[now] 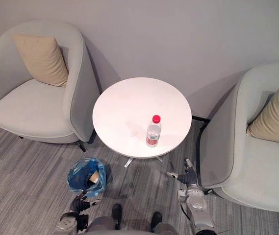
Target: Gather rubbish on tea table into small bin, then transfer packed bag to large trash can.
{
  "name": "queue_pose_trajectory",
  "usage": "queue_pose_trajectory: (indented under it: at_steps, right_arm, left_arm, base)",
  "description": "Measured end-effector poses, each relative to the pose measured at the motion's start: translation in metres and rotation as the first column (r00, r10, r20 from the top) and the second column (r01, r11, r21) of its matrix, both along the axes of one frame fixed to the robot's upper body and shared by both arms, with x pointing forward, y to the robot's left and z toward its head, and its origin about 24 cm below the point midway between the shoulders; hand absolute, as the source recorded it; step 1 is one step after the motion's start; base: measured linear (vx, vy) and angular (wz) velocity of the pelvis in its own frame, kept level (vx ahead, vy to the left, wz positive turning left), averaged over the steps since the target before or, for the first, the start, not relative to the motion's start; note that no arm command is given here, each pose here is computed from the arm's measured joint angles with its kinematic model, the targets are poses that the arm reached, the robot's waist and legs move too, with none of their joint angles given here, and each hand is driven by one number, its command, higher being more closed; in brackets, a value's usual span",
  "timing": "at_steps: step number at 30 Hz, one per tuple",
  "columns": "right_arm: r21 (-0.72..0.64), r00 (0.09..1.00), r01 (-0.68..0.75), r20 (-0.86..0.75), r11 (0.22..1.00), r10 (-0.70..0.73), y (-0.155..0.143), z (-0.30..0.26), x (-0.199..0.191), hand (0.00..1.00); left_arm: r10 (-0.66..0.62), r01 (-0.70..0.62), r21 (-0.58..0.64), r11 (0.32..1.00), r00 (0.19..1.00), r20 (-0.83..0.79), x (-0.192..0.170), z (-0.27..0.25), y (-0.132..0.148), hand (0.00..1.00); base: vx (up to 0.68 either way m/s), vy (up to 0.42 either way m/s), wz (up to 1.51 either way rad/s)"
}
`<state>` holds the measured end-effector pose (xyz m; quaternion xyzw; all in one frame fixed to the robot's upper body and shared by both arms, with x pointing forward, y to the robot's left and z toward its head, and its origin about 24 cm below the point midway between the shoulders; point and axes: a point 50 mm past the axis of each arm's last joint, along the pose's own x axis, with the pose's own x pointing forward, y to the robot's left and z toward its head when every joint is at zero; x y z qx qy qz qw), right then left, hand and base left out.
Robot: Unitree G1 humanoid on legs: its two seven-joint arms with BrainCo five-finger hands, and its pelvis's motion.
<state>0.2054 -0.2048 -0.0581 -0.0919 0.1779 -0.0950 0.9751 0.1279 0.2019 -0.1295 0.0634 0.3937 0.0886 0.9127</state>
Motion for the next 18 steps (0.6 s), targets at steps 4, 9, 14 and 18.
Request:
queue_pose_trajectory:
  at_steps: [4,9,14,18]
  right_arm:
    - [-0.021,0.997,-0.03,0.07,0.999,0.032,0.004,0.013,0.008,0.0]
    - [-0.042,0.993,-0.054,0.101,0.998,0.058,0.007,0.021,0.017,0.0]
    - [-0.056,0.989,-0.054,0.132,0.997,0.061,0.009,0.027,0.026,0.0]
    - [-0.06,0.983,-0.065,0.169,0.996,0.074,0.014,0.036,0.037,0.0]
  left_arm:
    - [0.001,-0.001,0.0,1.0,1.0,0.007,-0.001,0.001,0.0,0.0]
    - [0.0,0.0,0.001,1.0,1.0,0.018,0.0,0.002,0.0,0.0]
    - [-0.001,0.001,0.001,1.0,1.0,0.029,0.001,0.003,0.0,0.0]
    - [-0.001,0.001,0.0,1.0,1.0,0.03,0.001,0.003,0.0,0.0]
  base:
    - [0.06,-0.006,0.05]
    - [0.06,0.009,0.05]
    - [0.02,0.001,0.1]
    - [-0.04,0.0,0.07]
